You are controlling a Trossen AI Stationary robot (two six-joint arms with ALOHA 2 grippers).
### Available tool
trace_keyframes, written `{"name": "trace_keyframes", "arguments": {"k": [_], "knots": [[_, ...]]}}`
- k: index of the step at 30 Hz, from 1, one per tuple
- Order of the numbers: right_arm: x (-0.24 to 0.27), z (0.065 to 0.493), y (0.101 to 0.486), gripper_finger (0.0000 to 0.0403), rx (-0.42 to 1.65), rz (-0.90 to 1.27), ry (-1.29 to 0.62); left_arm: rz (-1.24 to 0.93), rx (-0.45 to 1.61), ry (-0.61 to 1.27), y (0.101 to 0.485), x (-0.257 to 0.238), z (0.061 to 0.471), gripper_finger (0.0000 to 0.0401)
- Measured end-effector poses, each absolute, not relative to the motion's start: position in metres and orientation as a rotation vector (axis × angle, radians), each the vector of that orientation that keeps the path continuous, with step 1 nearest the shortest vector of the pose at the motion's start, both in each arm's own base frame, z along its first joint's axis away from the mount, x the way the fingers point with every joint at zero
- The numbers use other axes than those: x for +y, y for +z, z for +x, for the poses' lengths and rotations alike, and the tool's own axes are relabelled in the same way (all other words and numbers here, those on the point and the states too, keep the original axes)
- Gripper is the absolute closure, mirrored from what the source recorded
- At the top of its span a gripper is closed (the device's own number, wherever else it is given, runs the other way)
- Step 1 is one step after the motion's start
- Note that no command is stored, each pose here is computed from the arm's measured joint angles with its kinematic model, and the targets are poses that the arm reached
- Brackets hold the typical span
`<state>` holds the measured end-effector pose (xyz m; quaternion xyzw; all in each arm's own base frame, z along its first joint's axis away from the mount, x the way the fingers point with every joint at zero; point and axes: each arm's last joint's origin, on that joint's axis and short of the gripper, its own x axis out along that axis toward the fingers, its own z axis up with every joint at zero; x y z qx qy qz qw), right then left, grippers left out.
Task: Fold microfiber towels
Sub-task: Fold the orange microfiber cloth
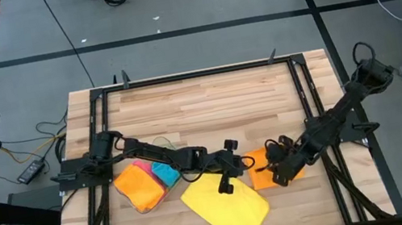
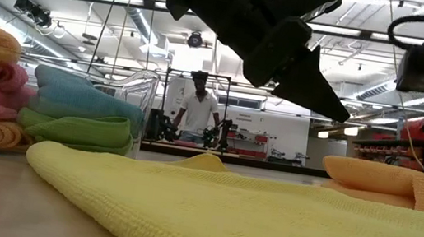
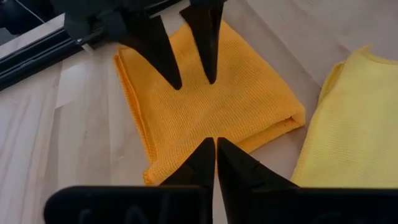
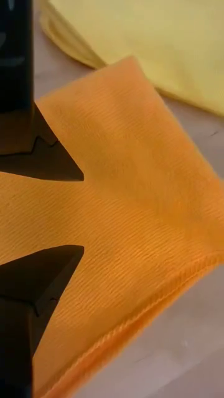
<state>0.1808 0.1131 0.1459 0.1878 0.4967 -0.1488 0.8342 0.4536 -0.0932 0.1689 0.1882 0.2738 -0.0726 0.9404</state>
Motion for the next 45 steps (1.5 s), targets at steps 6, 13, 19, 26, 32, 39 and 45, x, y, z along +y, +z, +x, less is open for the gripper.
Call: {"name": "trace_keyframes", "arguments": {"k": [6, 13, 19, 26, 32, 39, 45], "knots": [[0.109, 0.168, 0.141, 0.0217, 1.113, 0.347, -0.434, 0.355, 0.539, -0.138, 0.171, -0.093, 0.455, 0.0374], [0.096, 0.166, 0.129, 0.0217, 1.175, 0.322, -0.513, 0.337, 0.531, -0.132, 0.171, -0.093, 0.455, 0.0384], [0.080, 0.172, 0.120, 0.0217, 1.191, 0.348, -0.548, 0.337, 0.532, -0.132, 0.171, -0.093, 0.455, 0.0378], [0.059, 0.191, 0.128, 0.0217, 1.247, 0.081, -0.357, 0.340, 0.547, -0.134, 0.170, -0.093, 0.454, 0.0372], [0.041, 0.205, 0.129, 0.0217, 1.246, -0.246, -0.046, 0.348, 0.591, -0.139, 0.166, -0.092, 0.452, 0.0384], [0.027, 0.213, 0.131, 0.0217, 1.199, -0.686, 0.240, 0.352, 0.613, -0.142, 0.164, -0.092, 0.451, 0.0377], [0.026, 0.218, 0.145, 0.0220, 1.206, -0.835, 0.185, 0.352, 0.613, -0.142, 0.164, -0.092, 0.451, 0.0370]]}}
